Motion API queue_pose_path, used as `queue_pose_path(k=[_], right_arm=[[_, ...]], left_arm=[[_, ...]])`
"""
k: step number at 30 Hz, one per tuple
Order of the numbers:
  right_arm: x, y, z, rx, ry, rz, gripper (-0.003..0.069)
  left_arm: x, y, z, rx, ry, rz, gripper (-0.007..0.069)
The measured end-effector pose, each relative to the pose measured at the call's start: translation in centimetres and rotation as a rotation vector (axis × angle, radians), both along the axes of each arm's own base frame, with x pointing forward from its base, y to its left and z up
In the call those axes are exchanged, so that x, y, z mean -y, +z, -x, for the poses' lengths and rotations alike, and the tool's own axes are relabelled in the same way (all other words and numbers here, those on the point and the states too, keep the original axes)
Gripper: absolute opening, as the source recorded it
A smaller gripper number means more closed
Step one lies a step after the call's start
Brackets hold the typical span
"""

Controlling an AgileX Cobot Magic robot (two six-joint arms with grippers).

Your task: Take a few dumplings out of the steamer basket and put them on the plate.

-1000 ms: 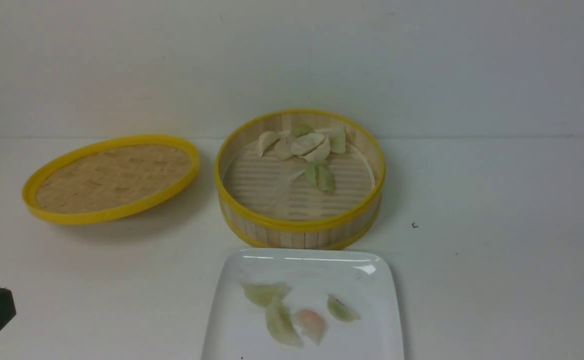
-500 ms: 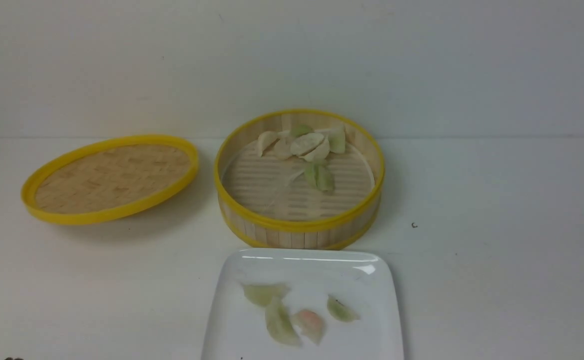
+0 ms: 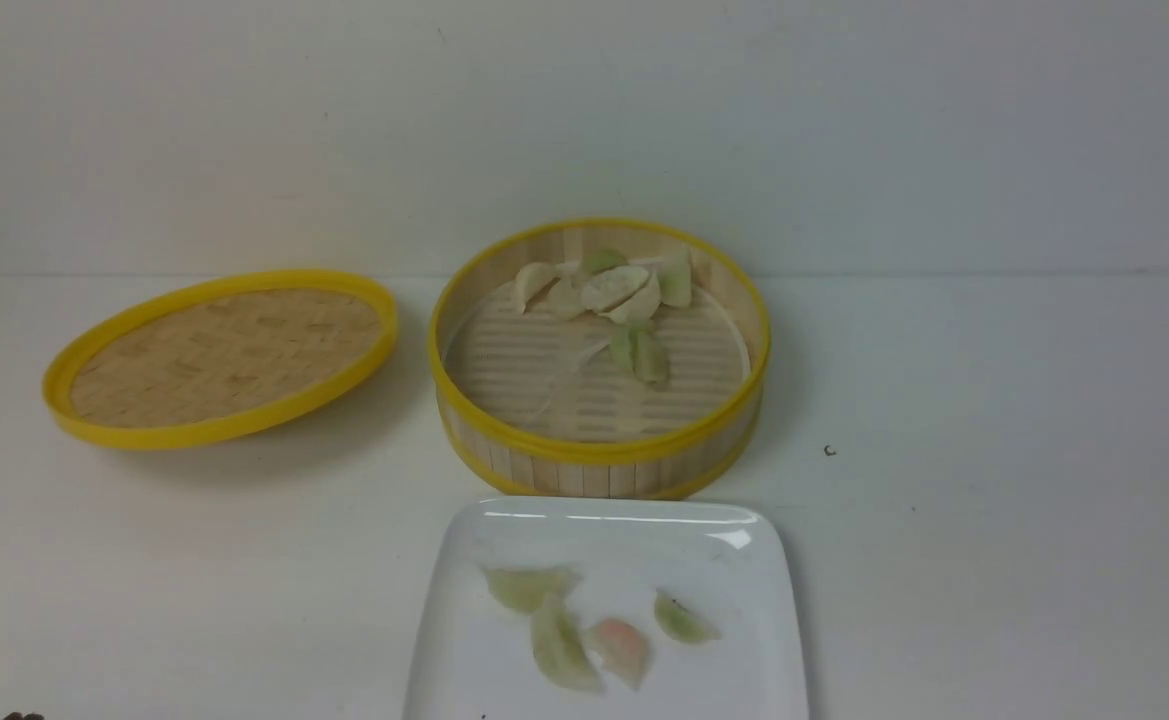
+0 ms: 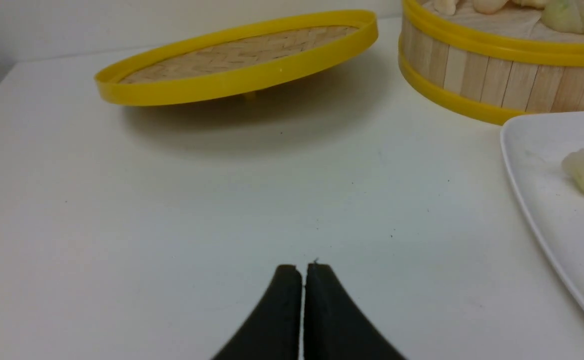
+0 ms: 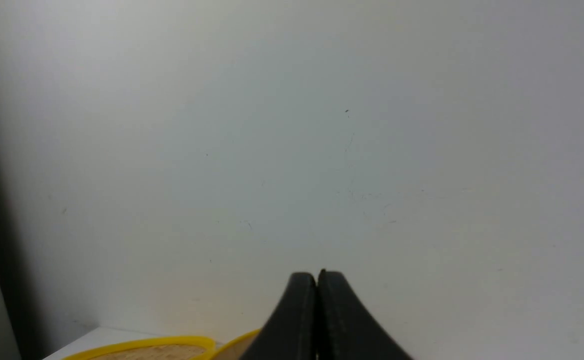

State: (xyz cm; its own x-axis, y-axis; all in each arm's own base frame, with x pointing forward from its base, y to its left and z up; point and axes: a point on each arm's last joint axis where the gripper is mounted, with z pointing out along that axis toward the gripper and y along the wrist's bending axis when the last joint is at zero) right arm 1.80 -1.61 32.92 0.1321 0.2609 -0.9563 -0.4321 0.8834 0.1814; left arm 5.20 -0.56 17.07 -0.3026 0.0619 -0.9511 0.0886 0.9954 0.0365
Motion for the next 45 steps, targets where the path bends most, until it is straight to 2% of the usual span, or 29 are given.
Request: queue_pose_path(k=[14, 18, 25, 31, 34, 38, 39, 41, 45], right_arm=[[0.0, 0.1, 0.0, 0.006, 0.005, -0.003, -0.0015], [-0.5, 0.1, 0.3, 0.004, 0.072, -0.019, -0.0015], [-1.8, 0.1, 1.0, 0.040, 0.215, 0.055, -0.0015], [-2.3, -0.6, 0.9, 0.064, 0.237, 0.120, -0.0015], [-2.6, -1.6, 0.4, 0.053, 0.198, 0.154, -0.0015], [-3.0, -5.6, -1.4, -0.075, -0.020, 0.228, -0.0015], [-3.0, -6.0, -1.5, -0.090, -0.041, 0.234, -0.0015], [-2.8, -9.2, -2.6, -0.194, -0.155, 0.266, -0.0015], [-2.2, -14.2, -3.5, -0.368, -0.290, 0.294, -0.0015]], left_arm=[[0.0, 0.0, 0.0, 0.000, 0.000, 0.001, -0.0006], [0.0, 0.0, 0.0, 0.000, 0.000, 0.001, -0.0006], [0.0, 0.0, 0.0, 0.000, 0.000, 0.001, -0.0006], [0.0, 0.0, 0.0, 0.000, 0.000, 0.001, -0.0006], [0.0, 0.0, 0.0, 0.000, 0.000, 0.001, -0.0006], [0.0, 0.0, 0.0, 0.000, 0.000, 0.001, -0.0006], [0.0, 0.0, 0.0, 0.000, 0.000, 0.001, -0.0006], [0.0, 0.0, 0.0, 0.000, 0.000, 0.001, -0.0006], [0.0, 0.0, 0.0, 0.000, 0.000, 0.001, -0.0006]])
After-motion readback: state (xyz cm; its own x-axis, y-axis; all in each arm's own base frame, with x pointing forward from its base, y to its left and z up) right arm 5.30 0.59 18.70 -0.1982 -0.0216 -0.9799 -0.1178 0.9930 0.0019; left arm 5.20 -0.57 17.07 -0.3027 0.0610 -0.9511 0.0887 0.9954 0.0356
